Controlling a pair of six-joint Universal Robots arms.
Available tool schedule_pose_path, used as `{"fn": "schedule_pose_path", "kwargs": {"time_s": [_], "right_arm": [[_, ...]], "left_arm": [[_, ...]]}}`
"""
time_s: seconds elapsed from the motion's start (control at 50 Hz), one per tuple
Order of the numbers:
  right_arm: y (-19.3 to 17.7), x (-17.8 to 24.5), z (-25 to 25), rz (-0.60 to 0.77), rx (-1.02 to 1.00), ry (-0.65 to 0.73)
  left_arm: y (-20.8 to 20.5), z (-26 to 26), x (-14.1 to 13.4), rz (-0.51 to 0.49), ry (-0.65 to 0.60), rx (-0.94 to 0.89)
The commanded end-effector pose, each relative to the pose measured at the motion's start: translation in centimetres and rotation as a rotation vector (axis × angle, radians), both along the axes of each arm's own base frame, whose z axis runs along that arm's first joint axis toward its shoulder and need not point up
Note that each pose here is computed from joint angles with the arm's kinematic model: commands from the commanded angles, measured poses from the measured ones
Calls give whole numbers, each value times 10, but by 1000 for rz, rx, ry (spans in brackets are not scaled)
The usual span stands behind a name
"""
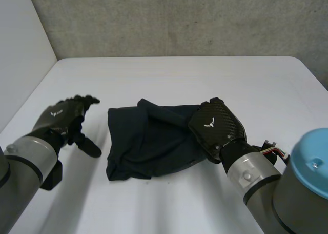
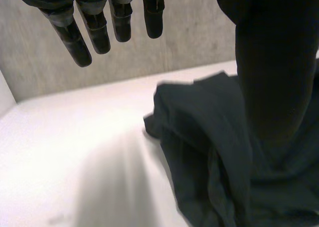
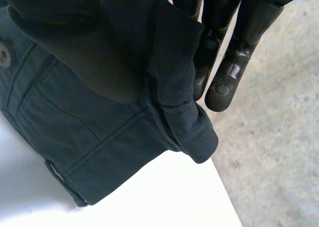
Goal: Fold the shorts.
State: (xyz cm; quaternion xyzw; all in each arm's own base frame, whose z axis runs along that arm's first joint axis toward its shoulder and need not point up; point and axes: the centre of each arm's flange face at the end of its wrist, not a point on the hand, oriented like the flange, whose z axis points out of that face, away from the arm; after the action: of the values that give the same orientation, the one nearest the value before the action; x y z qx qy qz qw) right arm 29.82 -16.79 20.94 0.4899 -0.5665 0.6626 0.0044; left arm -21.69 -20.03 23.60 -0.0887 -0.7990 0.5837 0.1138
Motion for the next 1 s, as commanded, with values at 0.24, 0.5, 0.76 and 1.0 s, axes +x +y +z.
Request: {"fn": "schedule_pose_path", "kwargs": {"time_s": [0.24,0.5,0.76,1.0], "right_arm": [[20,-8,21,66,-128,-9],[30,-10,27,124,-179,14],[26,-12,24,107,-168,25],[9,-3,53,71,-92,-95]], "left_arm": [[-51,-3,-84,-194,-74,-214],[-72,-34,-139,-347,-268,-178],[-93,-50,-137,-372,-287,-96],[-40,11,-87,-338,-333,-1]]}}
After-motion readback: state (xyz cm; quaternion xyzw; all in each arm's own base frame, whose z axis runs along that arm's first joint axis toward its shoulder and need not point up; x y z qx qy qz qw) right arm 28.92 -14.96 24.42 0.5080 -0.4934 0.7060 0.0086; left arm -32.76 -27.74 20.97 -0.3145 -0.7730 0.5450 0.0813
